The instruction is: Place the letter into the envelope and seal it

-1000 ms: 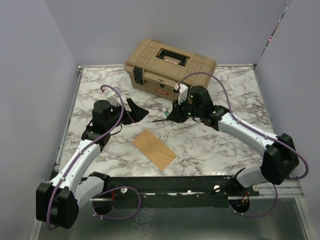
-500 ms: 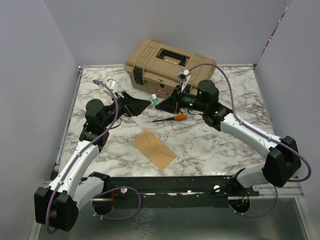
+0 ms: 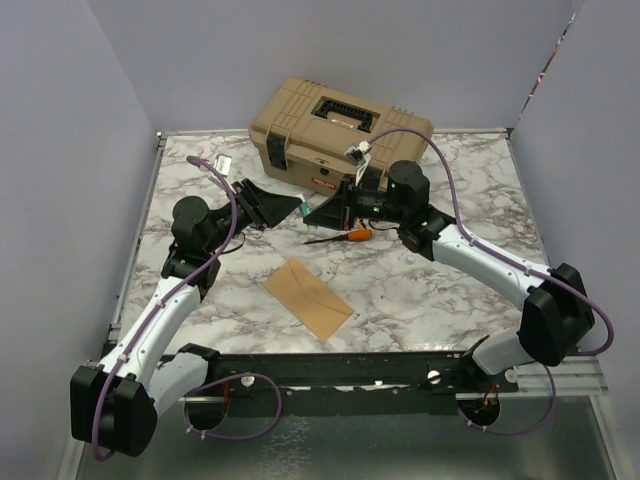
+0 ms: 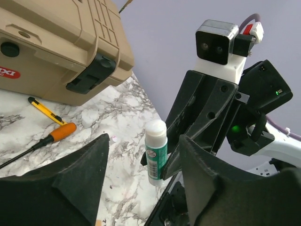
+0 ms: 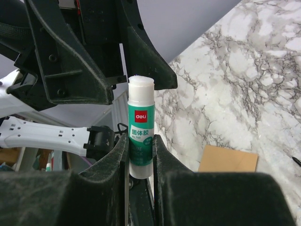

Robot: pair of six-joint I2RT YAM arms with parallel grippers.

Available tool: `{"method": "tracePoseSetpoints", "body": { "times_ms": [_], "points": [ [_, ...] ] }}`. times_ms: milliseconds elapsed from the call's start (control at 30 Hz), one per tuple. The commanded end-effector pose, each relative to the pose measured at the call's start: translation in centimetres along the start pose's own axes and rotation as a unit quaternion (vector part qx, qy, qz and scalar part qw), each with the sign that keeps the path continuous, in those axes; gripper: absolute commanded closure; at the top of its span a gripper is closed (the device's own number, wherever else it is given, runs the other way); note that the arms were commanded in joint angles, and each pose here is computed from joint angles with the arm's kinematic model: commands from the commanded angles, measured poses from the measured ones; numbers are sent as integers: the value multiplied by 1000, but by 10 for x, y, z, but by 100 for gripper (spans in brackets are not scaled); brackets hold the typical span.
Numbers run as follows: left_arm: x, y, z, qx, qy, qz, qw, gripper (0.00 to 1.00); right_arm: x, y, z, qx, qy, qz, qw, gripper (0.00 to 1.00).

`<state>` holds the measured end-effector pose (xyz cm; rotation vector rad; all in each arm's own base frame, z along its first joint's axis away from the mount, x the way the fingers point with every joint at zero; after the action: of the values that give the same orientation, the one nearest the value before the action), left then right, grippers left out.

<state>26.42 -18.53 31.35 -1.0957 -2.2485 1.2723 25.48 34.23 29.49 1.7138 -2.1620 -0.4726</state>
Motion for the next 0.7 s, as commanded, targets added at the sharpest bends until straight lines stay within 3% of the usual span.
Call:
{"method": "tracePoseSetpoints", "body": {
  "times_ms": [0,300,633,667],
  "points": [
    [-2,-22,-4,-15,8,37,999,42,-6,15,-13,12,-11,-36,999,87],
    [-2,-18,6,-2,29,38,999,50,-11,21,-18,7,-28,-53,998,87],
    [-4,-24,9,4,54,52,997,99,-13,30,-13,-3,-17,-89,996,82],
    [-4,-27,8,2,56,56,997,100,-13,31,-13,-6,-16,-89,996,80]
  ]
}}
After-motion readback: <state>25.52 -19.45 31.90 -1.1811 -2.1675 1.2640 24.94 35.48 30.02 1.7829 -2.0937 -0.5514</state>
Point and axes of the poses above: each gripper's point midway between its finger pads, its own x axis back along the fingers, its own y axis along the line the jaws close on, z = x × y, the point moved 3 cm from there along x, back along the fingers, and after that the axes turned 9 degrees about x, right-handed, at the moved point
